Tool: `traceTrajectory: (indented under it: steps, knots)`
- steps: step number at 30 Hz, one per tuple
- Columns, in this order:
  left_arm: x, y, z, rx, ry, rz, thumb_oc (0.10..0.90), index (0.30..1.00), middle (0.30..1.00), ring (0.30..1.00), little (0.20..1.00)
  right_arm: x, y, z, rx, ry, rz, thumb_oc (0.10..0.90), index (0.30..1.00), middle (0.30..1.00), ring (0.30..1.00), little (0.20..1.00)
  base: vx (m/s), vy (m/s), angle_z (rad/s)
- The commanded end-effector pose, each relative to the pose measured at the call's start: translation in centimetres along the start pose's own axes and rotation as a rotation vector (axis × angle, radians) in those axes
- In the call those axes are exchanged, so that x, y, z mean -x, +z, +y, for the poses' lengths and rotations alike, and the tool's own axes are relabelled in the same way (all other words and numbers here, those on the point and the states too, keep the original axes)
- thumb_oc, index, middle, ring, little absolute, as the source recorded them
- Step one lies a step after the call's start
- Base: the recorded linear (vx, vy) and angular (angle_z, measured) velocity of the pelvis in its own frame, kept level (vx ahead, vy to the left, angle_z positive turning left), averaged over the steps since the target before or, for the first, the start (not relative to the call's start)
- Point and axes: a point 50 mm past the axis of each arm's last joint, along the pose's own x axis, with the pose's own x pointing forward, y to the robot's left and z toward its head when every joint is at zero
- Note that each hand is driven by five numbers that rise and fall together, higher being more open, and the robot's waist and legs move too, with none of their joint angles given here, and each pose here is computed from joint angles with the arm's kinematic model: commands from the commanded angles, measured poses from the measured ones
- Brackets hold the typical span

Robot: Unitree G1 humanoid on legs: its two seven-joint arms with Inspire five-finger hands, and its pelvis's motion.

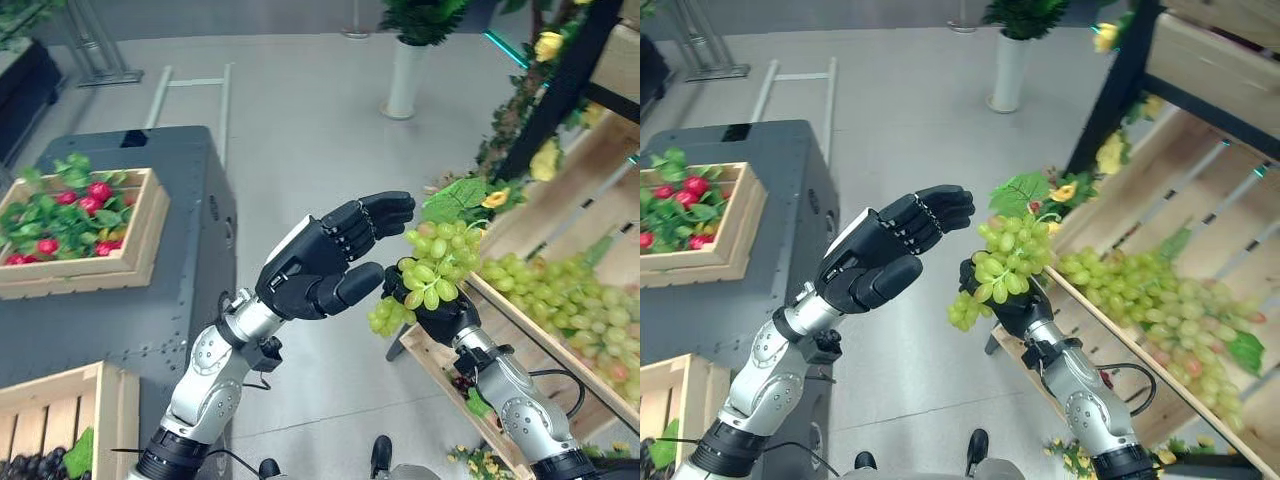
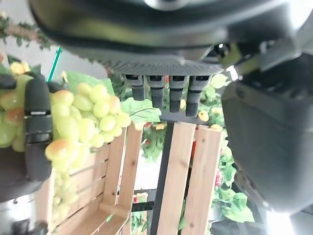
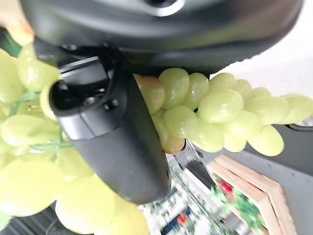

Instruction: Pick up the fruits from the basket on one side to the basket on the other side

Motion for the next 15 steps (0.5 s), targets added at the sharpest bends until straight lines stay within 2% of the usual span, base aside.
traceTrajectory:
  steps: [1,8,15]
  knots:
    - [-1.4,2.7,0.2,-0.053,-0.002,-0.178,0.8,0.9,0.9,0.9,0.9,-1.1,5.3,3.5,-0.036,0.207,-0.309,0.4,0.3,0.3,0.3,0.3,0.02,0.036,-0.95]
    - [-1.6,2.2,-0.3,0.013,-0.002,-0.173,0.8,0.9,0.9,0.9,0.9,-1.4,4.0,3.7,-0.085,0.156,-0.278,0.4,0.3,0.3,0.3,0.3,0.06,0.112,-0.98]
    - [-2.0,1.6,-0.6,0.085,-0.058,-0.142,0.8,0.9,0.9,0.9,0.9,-1.1,3.5,3.9,-0.098,0.172,-0.271,0.4,0.3,0.3,0.3,0.3,0.08,0.257,-0.21]
